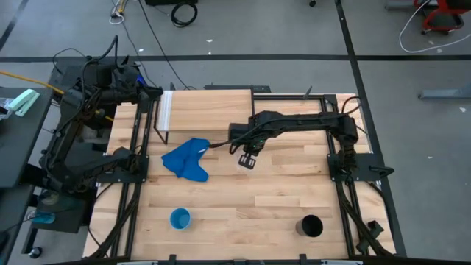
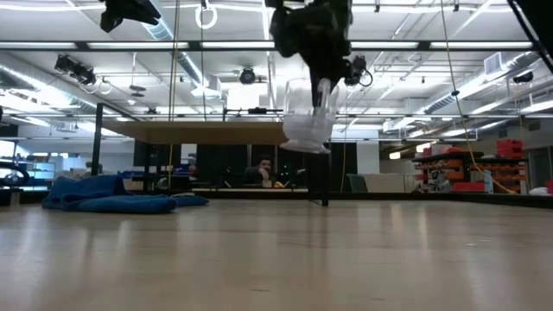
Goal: Stack small to large cups/mugs on shelf
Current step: Move the transparent mug to the middle of the table
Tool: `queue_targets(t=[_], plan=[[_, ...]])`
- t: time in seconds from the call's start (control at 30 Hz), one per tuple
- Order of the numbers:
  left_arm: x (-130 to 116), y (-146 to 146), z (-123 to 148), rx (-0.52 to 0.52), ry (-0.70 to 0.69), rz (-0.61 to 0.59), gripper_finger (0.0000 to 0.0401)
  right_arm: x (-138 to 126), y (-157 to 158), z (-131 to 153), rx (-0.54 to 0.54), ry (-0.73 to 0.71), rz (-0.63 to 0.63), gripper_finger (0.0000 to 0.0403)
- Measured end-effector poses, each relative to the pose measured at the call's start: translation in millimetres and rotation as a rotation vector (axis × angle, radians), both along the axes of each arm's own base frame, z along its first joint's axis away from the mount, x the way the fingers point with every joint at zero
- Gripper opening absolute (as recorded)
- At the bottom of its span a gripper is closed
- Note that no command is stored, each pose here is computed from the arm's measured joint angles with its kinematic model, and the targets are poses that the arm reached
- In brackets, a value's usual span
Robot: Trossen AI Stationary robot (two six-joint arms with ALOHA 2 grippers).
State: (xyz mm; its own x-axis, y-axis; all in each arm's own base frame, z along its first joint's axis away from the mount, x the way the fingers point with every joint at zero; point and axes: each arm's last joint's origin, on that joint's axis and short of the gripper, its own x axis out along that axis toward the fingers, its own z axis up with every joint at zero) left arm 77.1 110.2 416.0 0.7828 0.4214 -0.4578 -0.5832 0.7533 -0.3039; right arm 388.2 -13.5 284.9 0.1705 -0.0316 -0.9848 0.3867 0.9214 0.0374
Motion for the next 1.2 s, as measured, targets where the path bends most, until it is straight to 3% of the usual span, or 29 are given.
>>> queue_targets(t=[0.53,0.8,1.2], plan=[[2.5,-1.7,-0.1,0.000,0.003,-0.014,0.0079,25.5,1.6,-55.7,0.021,0.116,-0.010,0.0001],[2.5,-1.7,-0.1,0.000,0.004,-0.014,0.0087,28.8,0.6,-52.6,0.022,0.065,-0.011,0.0011],[2.4,-1.8,-0.4,-0.003,0.005,-0.014,0.0085,27.1,-1.9,-65.0,0.049,0.109,0.002,0.0040]])
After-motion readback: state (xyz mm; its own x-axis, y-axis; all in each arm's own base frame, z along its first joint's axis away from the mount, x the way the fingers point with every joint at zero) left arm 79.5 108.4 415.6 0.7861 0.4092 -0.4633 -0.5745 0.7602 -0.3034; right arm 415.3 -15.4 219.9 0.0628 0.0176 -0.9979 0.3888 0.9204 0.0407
